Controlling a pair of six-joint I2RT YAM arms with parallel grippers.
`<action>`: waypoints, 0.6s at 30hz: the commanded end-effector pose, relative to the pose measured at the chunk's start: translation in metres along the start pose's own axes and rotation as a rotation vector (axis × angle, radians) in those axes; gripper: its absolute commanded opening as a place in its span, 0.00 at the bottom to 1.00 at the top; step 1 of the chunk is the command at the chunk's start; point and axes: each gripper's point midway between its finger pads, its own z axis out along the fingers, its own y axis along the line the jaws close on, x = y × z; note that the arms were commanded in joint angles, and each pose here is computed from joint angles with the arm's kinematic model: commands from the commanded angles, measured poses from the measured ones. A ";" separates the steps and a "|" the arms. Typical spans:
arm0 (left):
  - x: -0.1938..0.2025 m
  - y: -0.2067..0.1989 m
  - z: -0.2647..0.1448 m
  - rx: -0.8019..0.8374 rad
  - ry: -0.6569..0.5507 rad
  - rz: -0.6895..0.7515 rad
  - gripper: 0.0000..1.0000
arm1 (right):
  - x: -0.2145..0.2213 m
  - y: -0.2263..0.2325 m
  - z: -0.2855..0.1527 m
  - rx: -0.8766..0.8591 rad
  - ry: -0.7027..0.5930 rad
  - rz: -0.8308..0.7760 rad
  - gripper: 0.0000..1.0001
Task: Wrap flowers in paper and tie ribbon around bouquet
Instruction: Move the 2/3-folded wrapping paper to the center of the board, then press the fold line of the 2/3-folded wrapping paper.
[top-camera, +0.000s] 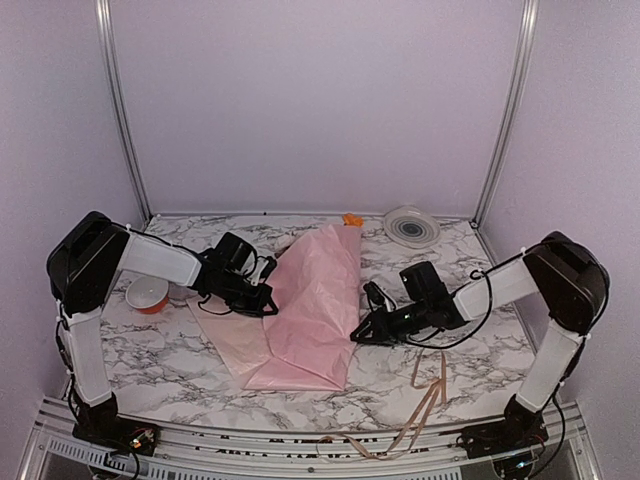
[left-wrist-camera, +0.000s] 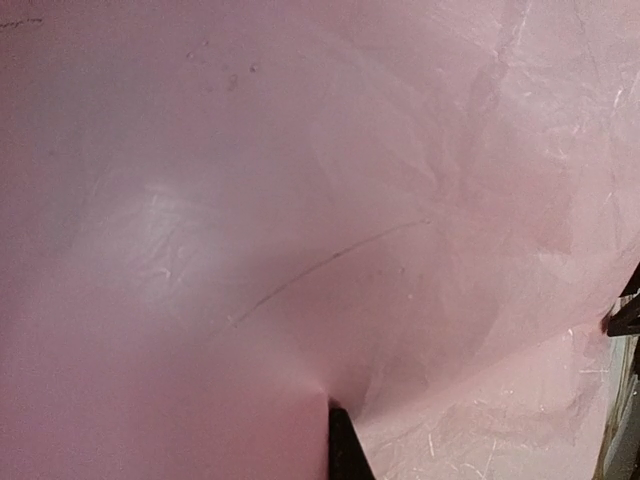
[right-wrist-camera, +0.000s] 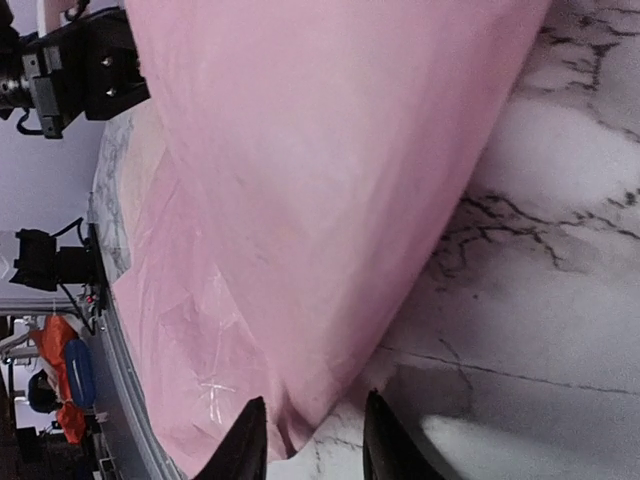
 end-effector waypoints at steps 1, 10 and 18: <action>0.023 0.009 0.001 -0.013 0.065 -0.036 0.00 | -0.028 0.010 -0.025 0.110 -0.041 -0.140 0.35; 0.015 0.014 0.003 -0.040 0.045 -0.037 0.00 | -0.001 0.102 0.013 0.013 0.118 -0.517 0.27; 0.000 0.025 -0.009 -0.081 -0.005 -0.050 0.00 | 0.057 0.068 0.050 0.024 0.317 -0.489 0.14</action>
